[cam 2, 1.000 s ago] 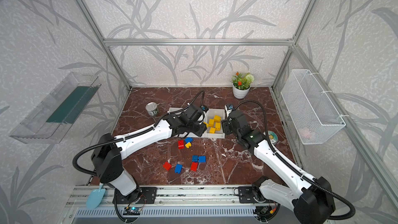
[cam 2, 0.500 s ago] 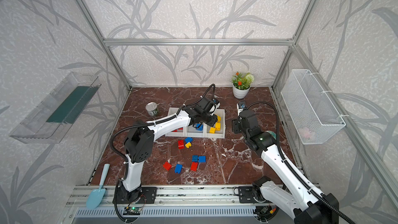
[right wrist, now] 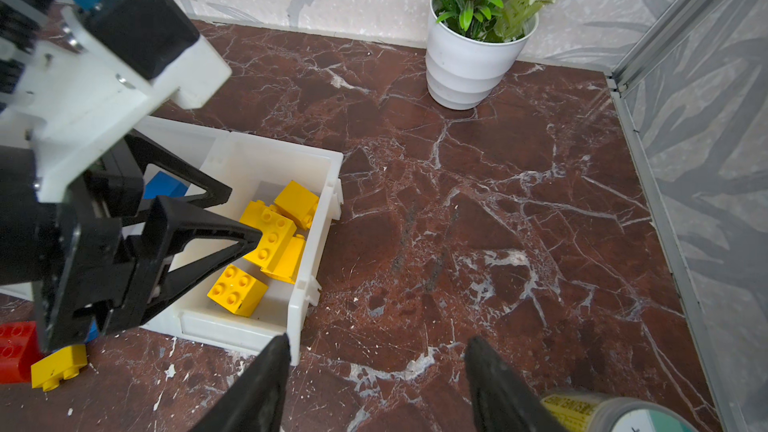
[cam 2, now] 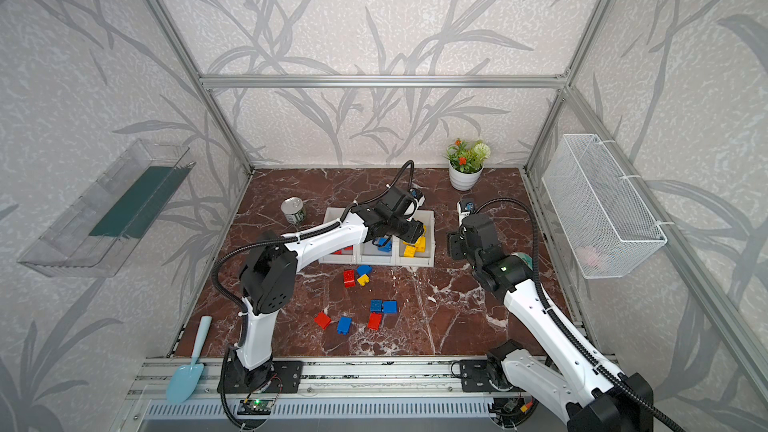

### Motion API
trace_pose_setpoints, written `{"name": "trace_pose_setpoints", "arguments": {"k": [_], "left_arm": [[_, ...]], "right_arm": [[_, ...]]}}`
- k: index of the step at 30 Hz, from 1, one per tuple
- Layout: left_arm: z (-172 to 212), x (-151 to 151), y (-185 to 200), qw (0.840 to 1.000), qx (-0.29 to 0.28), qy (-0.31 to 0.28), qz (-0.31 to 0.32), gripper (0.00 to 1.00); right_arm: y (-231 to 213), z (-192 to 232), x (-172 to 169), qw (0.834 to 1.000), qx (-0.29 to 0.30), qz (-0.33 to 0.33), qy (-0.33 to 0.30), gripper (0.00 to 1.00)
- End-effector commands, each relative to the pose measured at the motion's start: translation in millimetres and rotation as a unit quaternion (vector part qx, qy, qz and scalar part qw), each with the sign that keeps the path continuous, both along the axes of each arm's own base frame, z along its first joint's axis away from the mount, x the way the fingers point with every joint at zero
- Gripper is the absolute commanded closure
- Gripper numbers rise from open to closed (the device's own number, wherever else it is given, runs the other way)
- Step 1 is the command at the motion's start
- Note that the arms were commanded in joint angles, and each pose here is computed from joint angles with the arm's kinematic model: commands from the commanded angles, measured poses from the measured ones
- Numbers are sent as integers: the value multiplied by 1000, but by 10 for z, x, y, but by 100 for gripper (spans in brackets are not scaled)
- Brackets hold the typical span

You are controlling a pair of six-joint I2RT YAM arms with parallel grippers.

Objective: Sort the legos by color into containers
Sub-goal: 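Release the yellow brick into its compartment with the left gripper while the right withdraws, then grasp a blue brick in the pile with the right gripper while the left withdraws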

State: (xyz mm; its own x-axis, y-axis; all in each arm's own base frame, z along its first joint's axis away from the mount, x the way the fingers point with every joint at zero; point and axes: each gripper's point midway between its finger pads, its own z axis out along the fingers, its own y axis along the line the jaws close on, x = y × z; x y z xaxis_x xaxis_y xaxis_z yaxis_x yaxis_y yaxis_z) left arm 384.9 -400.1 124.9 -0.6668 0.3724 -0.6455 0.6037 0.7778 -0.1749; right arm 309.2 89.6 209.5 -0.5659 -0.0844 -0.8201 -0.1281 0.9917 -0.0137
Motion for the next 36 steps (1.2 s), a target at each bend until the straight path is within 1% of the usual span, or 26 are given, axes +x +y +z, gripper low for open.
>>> {"name": "trace_pose_setpoints", "arguments": {"k": [1, 8, 13, 15, 18, 22, 26, 28, 30, 34, 36], "left_arm": [[212, 39, 69, 1000, -18, -15, 18, 42], [302, 95, 269, 997, -60, -8, 55, 41], [366, 84, 324, 995, -84, 2, 45, 42], [432, 108, 388, 993, -104, 4, 55, 41], [578, 146, 511, 989, -129, -11, 70, 41], [723, 192, 755, 986, -137, -31, 93, 41], [818, 239, 1065, 982, -134, -45, 127, 41], [834, 247, 1238, 979, -128, -54, 146, 41], [834, 234, 1428, 977, -120, -61, 167, 41], [805, 204, 1804, 968, -116, -66, 213, 40], [795, 183, 1979, 963, -119, -68, 234, 40]], "right_arm": [[-11, 3, -44, 1000, 8, 0, -1, 32], [50, -23, -38, 1000, 17, 11, 5, 32], [123, -91, -32, 999, 24, 26, 20, 32], [158, -121, -37, 999, 26, 35, 29, 32], [265, -163, -56, 996, 24, 71, 42, 32], [439, -309, -119, 990, 29, 116, 79, 33], [689, -536, -257, 979, 3, 165, 122, 32], [875, -632, -367, 970, -4, 199, 143, 32], [1114, -747, -510, 957, -10, 241, 161, 32], [1536, -953, -769, 934, -18, 301, 191, 32], [1771, -1049, -925, 917, -25, 339, 209, 31]]}}
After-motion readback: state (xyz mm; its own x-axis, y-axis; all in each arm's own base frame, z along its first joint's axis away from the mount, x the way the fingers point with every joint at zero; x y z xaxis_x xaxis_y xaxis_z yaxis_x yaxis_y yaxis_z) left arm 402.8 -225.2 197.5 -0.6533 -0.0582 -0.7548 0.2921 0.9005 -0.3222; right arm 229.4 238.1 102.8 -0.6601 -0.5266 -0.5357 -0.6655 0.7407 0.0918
